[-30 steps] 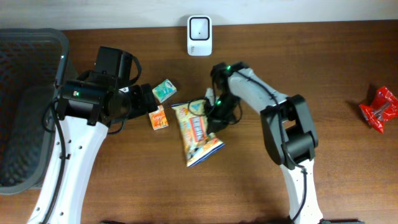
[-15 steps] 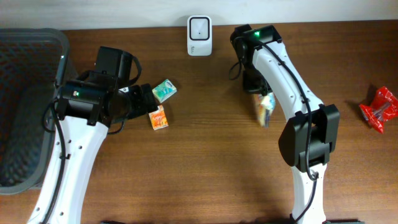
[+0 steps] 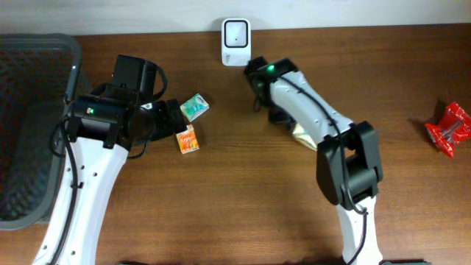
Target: Scan the item barcode
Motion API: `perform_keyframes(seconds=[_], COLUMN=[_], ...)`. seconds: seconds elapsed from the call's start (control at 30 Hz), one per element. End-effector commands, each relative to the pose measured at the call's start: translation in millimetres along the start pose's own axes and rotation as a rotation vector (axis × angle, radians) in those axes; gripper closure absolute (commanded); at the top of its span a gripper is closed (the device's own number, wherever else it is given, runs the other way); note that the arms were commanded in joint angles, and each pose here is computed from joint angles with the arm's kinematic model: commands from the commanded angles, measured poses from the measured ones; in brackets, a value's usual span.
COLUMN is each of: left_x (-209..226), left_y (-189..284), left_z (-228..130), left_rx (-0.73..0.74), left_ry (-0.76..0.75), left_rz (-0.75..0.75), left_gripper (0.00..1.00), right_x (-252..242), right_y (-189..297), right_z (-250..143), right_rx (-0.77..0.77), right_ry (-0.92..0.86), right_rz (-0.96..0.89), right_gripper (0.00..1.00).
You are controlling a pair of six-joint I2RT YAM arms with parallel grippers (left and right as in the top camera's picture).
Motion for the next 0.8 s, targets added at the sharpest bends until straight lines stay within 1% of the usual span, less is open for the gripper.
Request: perform_keyframes(seconds=[0.0,0.03,0.07,0.13,0.17,0.2,0.23,0.3,0.33,0.37,0.43,0.47,0.5,0.53,0.67,0.77], left_x=[-0.3,-0.3,-0.3,-0.3,-0.3,-0.3,-0.3,-0.3,-0.3,-0.3,-0.3,-0.3,-0.3,-0.3,-0.3,-0.3], left_y=[-1.0,-1.0,-1.0,-1.0,-1.0,-1.0,-1.0,-1.0,-1.0,-1.0,-1.0,-1.0,-1.0,-1.0,-1.0,-1.0], left_z=[0.2,0.2,0.2,0.2,0.2,0.1,0.1,0.2,0.2,0.1,0.1,0.2,0.2,0.2,0.2,0.1], left_rx=[-0.001,-0.001,-0.001,-0.001,-0.001,0.000,0.000,-0.001,-0.001,0.000,0.000,-0.001,-0.001,-0.001,-0.001,0.000], left_ry=[0.011,0.011,0.011,0.011,0.011,0.011,0.011,0.011,0.011,0.011,0.011,0.011,0.011,0.011,0.011,0.011], left_rz=[0.003,0.003,0.003,0.003,0.003,0.003,0.003,0.003,0.003,0.003,0.003,0.003,0.003,0.003,0.003,0.003], left_gripper=[0.01,0.01,0.01,0.01,0.01,0.01,0.01,0.01,0.01,0.01,0.01,0.01,0.01,0.01,0.01,0.01], right_x=[30.5,35.7,37.7,30.2,24.0,18.0,7.5,-17.7,-24.8,-31.9,-45.3,-50.8,-52.9,-53.0,-37.7,-22.9], right_y=[18.3,23.0,28.3,39.1,43.2,47.1,51.5,55.8,54.2,50.6,39.3,31.7,25.0,16.1,-6.7,-22.1], right_z=[-13.0,-14.4,-14.1,-10.0,-6.4,-3.1,2.9,17.5,21.7,25.4,30.3,31.6,31.8,29.9,19.0,16.0], right_rx=[0.024,0.034,0.043,0.051,0.048,0.044,0.037,0.020,0.018,0.021,0.053,0.082,0.105,0.137,0.189,0.177], right_ry=[0.061,0.093,0.111,0.094,0.080,0.066,0.039,-0.003,-0.003,-0.004,-0.034,-0.055,-0.063,-0.046,0.009,0.020], right_rz=[0.158,0.209,0.261,0.308,0.320,0.329,0.346,0.404,0.439,0.475,0.536,0.575,0.598,0.637,0.656,0.660], right_gripper=[0.83,0.78,0.77,0.74,0.69,0.60,0.41,0.25,0.26,0.36,0.65,0.77,0.88,0.96,0.96,0.96])
Point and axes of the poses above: each gripper's point midway between its finger pads, its own y axis back along the fingers, its own x axis along the line the jaws close on, z = x × y, the point moved 10 cm from there along y, back along the fingers, and after that the axes turned 10 degrees about y, right-handed, at the moved point
